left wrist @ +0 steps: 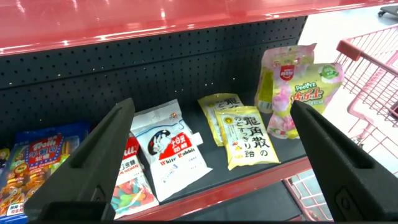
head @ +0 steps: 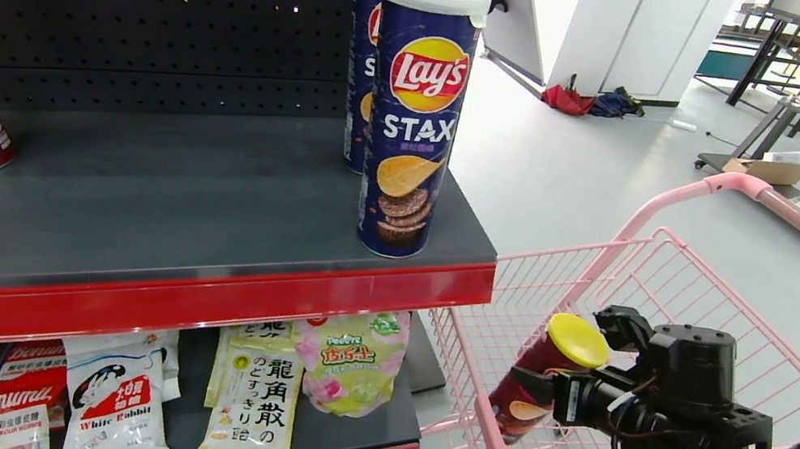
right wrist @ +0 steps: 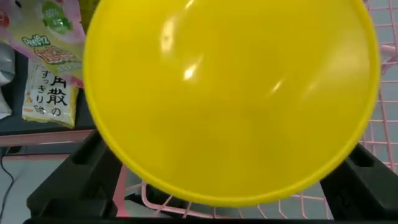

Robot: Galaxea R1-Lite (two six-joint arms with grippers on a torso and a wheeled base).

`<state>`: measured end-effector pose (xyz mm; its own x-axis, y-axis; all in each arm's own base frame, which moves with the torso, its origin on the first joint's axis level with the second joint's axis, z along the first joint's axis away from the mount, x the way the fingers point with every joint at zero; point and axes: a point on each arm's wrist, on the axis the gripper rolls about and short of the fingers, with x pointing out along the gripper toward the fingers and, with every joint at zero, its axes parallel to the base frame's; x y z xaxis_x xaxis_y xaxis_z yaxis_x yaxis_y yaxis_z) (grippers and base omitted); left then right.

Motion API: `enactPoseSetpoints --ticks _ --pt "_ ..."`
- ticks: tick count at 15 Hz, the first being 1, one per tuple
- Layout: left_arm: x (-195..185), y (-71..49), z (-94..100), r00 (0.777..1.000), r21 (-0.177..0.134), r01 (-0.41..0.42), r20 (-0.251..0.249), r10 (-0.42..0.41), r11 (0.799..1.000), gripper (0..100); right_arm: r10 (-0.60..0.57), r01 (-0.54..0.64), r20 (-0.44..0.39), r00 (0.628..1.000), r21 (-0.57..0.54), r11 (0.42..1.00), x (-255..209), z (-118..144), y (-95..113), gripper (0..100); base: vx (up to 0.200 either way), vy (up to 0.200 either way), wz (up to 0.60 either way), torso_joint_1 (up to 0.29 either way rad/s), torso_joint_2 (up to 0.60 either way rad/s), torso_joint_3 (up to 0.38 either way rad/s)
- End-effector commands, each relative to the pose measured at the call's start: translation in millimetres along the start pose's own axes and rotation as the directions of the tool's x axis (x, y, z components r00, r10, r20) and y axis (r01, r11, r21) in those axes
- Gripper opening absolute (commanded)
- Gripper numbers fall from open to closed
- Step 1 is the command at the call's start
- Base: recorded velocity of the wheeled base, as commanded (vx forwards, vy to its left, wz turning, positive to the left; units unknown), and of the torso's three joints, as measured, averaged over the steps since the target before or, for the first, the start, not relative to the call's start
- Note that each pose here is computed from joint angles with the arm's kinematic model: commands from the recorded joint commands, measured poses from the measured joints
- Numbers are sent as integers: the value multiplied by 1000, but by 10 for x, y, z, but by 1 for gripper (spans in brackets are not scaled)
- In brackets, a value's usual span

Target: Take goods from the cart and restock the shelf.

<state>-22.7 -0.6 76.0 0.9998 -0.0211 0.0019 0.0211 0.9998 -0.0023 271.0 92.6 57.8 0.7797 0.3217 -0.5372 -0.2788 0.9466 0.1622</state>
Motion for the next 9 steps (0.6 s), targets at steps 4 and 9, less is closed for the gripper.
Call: enactPoseSetpoints --ticks 4,9 --pt "-1 0 2 1000 -1 -1 1 1 1000 100 -16 16 3 1000 3 1000 102 17 -5 100 0 0 0 0 0 0" --pt "1 0 -2 1000 -1 -1 0 1 1000 100 -20 20 13 1000 4 1000 178 53 -5 100 0 0 0 0 0 0"
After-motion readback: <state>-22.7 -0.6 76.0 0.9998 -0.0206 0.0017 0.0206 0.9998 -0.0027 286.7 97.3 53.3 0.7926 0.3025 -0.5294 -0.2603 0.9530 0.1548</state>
